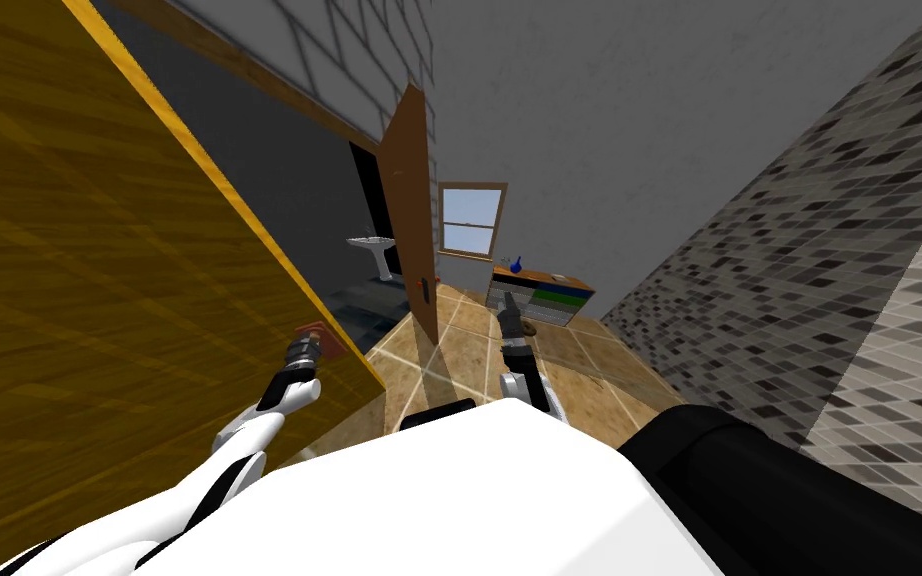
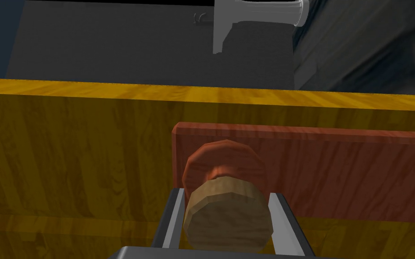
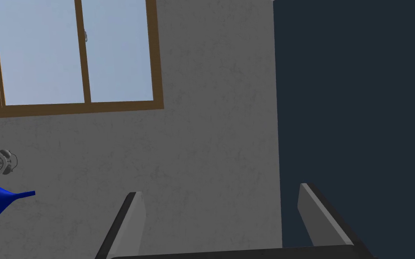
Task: Pull the door open
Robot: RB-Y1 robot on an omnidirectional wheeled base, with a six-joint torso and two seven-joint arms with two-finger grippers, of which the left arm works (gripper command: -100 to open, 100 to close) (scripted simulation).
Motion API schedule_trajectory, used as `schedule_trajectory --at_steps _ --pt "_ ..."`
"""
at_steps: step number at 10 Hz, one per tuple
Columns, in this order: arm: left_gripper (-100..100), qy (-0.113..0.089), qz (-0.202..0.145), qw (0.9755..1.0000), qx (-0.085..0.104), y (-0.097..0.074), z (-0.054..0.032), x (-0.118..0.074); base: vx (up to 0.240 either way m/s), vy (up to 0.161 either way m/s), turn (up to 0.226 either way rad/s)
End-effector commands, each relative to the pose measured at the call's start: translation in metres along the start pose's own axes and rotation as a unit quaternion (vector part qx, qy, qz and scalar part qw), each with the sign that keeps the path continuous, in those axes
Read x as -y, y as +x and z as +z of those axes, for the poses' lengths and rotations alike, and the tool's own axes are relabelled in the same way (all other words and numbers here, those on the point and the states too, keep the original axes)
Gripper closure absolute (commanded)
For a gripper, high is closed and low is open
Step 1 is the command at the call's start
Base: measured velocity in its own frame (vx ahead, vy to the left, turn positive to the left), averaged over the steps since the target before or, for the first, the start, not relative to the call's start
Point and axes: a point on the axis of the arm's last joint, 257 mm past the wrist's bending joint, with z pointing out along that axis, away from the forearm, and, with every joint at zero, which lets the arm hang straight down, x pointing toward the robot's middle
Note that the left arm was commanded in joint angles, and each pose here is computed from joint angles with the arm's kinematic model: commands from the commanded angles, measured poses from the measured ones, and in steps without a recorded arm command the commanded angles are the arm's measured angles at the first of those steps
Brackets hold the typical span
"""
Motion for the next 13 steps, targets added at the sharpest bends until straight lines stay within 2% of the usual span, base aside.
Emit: schedule_trajectory --at_steps 1,3,9,11,12,13 --pt "100 0.000 0.000 1.0000 -0.008 0.008 0.0007 0.000 -0.149 0.023 -0.041" --pt "100 0.001 0.000 0.9999 -0.017 0.016 0.0013 0.001 -0.179 0.039 -0.053" --pt "100 0.002 0.000 0.9982 -0.060 0.058 0.0024 0.002 -0.203 0.049 -0.059" --pt "100 0.003 0.000 0.9975 -0.071 0.068 0.0022 0.003 -0.206 0.033 -0.042" --pt "100 0.002 0.001 0.9977 -0.068 0.066 0.0025 0.002 -0.083 0.009 -0.026" --pt "100 0.002 0.002 0.9962 -0.087 0.076 -0.0011 0.001 -0.100 0.005 0.044"
